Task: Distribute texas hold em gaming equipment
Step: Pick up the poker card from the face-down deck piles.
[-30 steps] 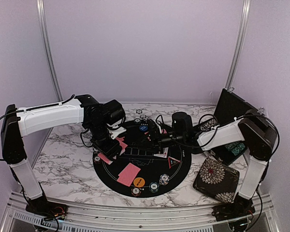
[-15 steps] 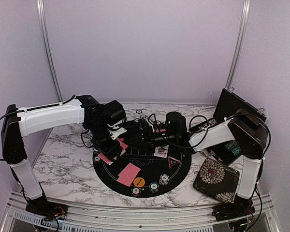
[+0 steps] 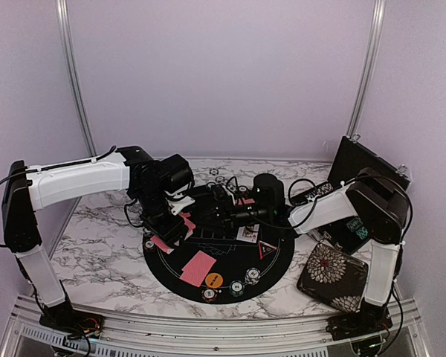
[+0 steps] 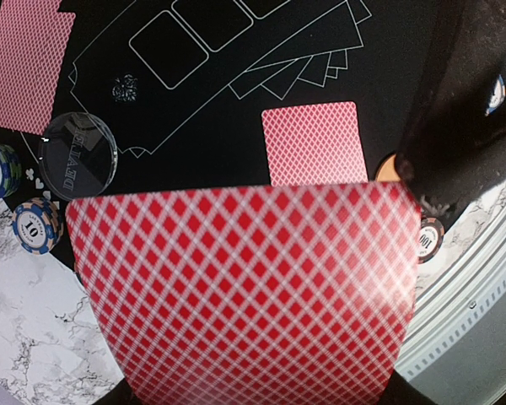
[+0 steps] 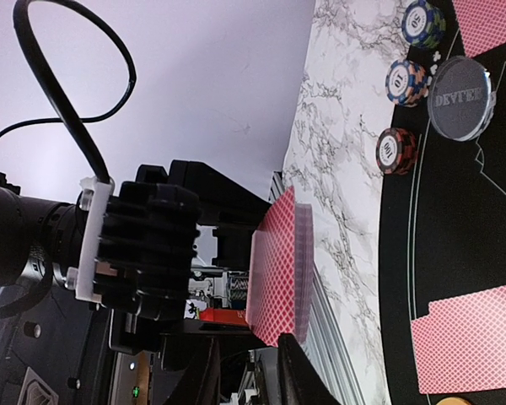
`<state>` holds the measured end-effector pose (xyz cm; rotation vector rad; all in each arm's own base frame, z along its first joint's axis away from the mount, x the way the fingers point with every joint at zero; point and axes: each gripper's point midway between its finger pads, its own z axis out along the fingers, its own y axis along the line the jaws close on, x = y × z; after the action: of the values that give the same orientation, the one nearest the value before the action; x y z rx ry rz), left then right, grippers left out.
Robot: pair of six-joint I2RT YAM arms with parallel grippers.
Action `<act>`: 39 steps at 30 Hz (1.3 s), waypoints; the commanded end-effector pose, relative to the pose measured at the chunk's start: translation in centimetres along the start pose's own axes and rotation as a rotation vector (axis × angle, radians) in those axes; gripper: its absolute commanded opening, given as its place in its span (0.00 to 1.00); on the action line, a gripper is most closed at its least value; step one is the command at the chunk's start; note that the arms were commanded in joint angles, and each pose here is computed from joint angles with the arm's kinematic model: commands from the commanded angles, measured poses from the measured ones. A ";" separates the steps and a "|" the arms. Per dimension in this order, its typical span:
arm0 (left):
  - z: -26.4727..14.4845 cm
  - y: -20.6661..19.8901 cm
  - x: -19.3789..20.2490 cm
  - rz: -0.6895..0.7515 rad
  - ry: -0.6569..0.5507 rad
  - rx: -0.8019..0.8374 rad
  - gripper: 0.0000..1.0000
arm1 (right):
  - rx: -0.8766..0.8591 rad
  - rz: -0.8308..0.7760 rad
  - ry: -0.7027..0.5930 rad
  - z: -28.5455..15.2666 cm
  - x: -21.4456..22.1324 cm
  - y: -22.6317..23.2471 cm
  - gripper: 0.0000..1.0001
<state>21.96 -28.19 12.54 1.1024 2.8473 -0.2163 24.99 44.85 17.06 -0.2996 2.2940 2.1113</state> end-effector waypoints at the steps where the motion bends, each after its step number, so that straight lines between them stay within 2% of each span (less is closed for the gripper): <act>1: -0.3 -0.2 0.0 0.016 -0.002 -0.002 0.44 | -0.032 -0.032 -0.005 0.2 -0.1 1.4 0.22; 13: -0.1 -0.1 0.0 0.016 0.003 -0.003 0.44 | -0.020 -0.055 -0.028 -0.9 -0.4 2.3 0.23; 21: -0.2 -0.2 0.0 0.017 0.002 -0.003 0.44 | 0.007 -0.025 -0.046 -1.5 -0.5 0.8 0.23; 39: -0.2 -0.2 0.0 0.019 0.002 -0.002 0.44 | 0.016 -0.006 -0.019 0.1 -0.7 -0.4 0.21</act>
<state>21.96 -28.19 12.54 1.1029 2.8471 -0.2163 25.42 44.21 16.44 -0.2592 2.3169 2.0791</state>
